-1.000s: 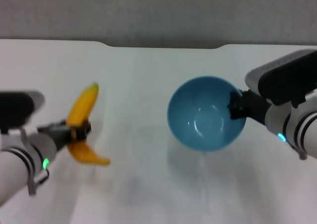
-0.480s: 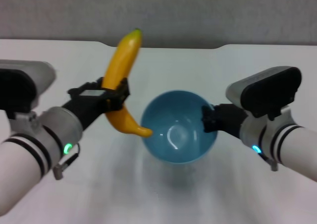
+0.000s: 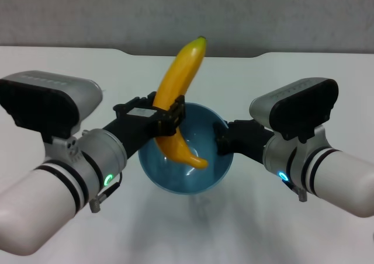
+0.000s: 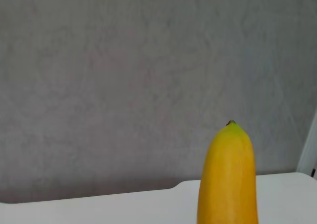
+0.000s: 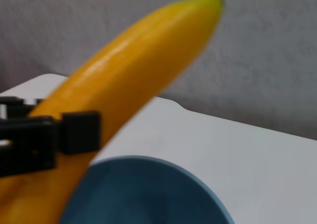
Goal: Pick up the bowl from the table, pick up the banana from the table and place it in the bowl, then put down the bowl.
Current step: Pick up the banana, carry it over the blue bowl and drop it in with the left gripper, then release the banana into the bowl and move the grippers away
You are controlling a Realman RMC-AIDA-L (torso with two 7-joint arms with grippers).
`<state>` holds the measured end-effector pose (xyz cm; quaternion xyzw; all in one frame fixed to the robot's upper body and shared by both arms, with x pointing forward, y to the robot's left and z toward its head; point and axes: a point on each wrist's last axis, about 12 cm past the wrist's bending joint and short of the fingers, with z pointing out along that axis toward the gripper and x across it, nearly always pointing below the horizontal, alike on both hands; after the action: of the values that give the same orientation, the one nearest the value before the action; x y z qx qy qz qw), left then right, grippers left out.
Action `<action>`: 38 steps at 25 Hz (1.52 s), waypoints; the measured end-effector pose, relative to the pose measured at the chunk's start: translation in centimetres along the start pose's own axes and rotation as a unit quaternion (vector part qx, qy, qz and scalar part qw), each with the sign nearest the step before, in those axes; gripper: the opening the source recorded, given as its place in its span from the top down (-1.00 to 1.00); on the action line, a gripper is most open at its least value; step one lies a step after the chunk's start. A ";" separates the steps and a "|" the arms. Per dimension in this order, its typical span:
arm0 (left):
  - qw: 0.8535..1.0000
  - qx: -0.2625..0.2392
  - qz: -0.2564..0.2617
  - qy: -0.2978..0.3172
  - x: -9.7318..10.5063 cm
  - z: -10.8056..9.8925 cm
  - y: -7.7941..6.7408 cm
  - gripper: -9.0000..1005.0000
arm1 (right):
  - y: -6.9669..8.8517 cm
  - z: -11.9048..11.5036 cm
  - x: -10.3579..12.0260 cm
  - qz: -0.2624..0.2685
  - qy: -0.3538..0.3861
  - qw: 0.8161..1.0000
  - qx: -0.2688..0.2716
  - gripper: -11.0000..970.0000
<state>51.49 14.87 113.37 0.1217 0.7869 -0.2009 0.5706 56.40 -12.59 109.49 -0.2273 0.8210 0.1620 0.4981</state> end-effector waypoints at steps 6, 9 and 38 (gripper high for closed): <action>1.000 0.012 0.004 -0.001 0.6 0.4 -0.1 -0.10 | 0.6 0.0 -0.2 -0.003 -0.004 1.000 -0.009 0.76; 1.000 0.016 0.008 -0.003 0.9 0.5 0.1 -0.11 | 0.7 0.0 -0.3 -0.004 -0.005 1.000 -0.010 0.76; 0.985 -0.167 -0.052 0.006 2.2 -3.8 10.0 -0.79 | -1.8 1.8 -3.2 0.057 0.088 0.994 -0.004 0.72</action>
<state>51.82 25.41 110.51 -0.0151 0.8183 -0.0955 0.5666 59.96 -12.55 111.52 -0.1956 0.8727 0.1724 0.4128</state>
